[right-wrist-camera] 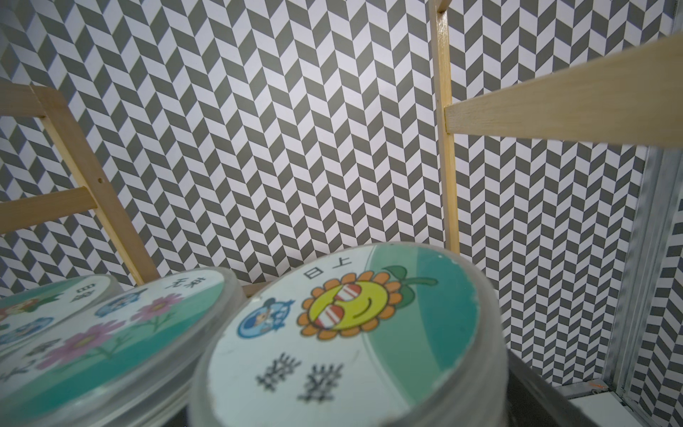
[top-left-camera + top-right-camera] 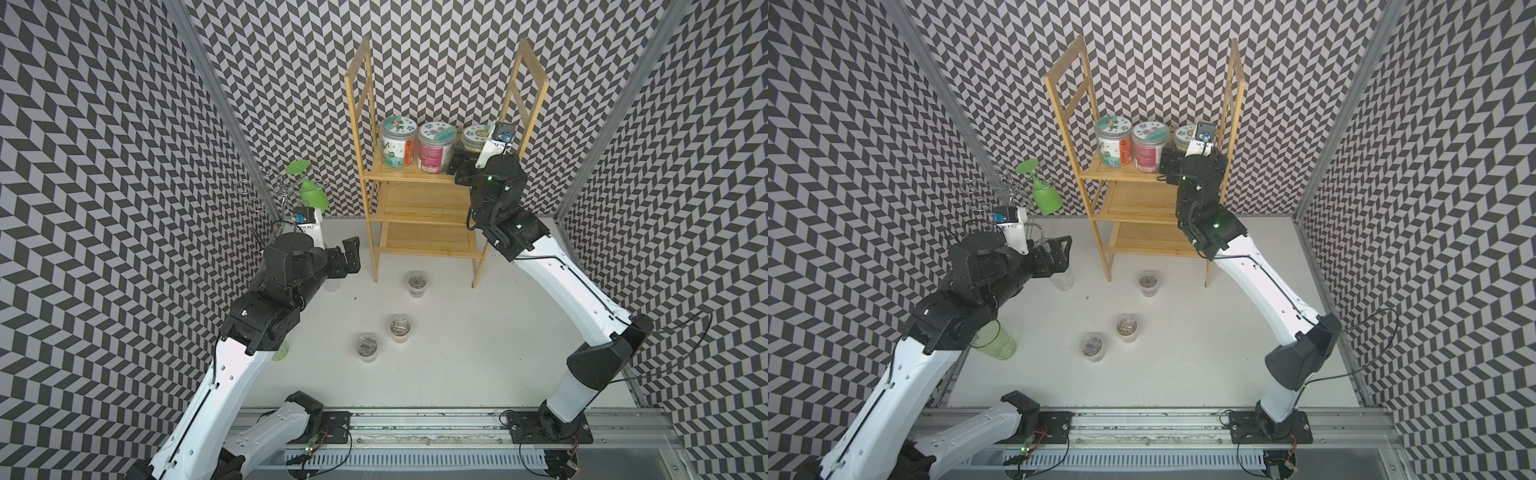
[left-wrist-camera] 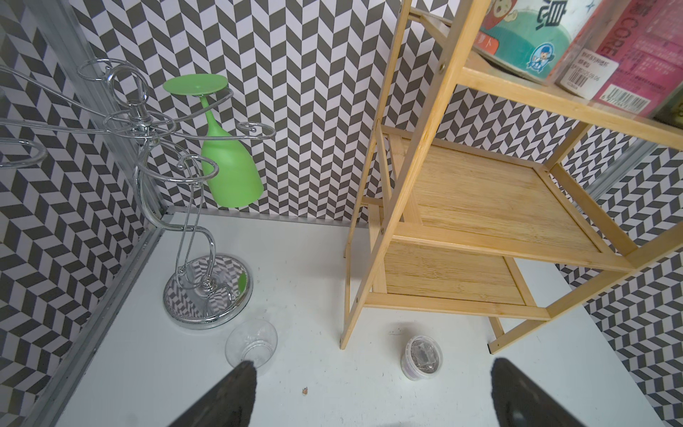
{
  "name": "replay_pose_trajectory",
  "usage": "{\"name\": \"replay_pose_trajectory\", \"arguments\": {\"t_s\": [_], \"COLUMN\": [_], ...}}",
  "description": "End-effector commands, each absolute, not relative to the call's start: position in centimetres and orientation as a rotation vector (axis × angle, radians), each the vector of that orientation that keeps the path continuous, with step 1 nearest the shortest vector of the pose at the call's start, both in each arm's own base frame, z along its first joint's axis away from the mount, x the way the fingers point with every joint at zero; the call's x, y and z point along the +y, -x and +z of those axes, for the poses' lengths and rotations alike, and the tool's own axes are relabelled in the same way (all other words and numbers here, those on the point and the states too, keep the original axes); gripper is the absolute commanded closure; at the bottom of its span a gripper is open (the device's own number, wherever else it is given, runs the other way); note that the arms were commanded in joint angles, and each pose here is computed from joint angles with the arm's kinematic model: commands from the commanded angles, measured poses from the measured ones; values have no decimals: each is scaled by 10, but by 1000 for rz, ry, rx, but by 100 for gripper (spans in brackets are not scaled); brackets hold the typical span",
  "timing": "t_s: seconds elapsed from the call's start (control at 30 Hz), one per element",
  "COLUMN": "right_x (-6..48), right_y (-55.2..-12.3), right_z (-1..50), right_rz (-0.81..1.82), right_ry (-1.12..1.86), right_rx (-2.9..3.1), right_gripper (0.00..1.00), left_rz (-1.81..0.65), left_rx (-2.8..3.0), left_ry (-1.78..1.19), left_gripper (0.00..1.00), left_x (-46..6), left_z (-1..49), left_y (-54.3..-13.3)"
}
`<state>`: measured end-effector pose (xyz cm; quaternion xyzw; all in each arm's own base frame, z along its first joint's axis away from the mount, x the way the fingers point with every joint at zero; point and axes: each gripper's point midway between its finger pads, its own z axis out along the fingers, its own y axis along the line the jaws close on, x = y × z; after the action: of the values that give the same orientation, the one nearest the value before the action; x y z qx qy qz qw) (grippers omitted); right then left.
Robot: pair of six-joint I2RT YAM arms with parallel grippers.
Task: Place the seed container on the shelf
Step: Place the seed jar on the shelf.
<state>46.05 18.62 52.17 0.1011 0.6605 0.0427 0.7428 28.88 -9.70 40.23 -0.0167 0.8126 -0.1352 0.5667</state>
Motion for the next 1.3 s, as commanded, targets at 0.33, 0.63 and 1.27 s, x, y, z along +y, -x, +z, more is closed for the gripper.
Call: {"name": "replay_pose_trajectory", "arguments": {"t_s": [0.33,0.63,1.27], "right_x": [186,188,186], "right_y": [-445,-448,-441], "right_z": [539,547,538], "right_rz": [88,80,83], "right_ry": [-242,-231,-221], "right_rx": [1414,1400,1475], "right_gripper": [1,0,0], "left_rz": [-305,-302,-301], "left_rx": [1859,1854,1840], "left_ry": [29,25,19], "left_gripper": [0,0,0], "left_x": [-96,-96,-96], "left_z": [413,415,419], "left_y": [-286,-286,-284]}}
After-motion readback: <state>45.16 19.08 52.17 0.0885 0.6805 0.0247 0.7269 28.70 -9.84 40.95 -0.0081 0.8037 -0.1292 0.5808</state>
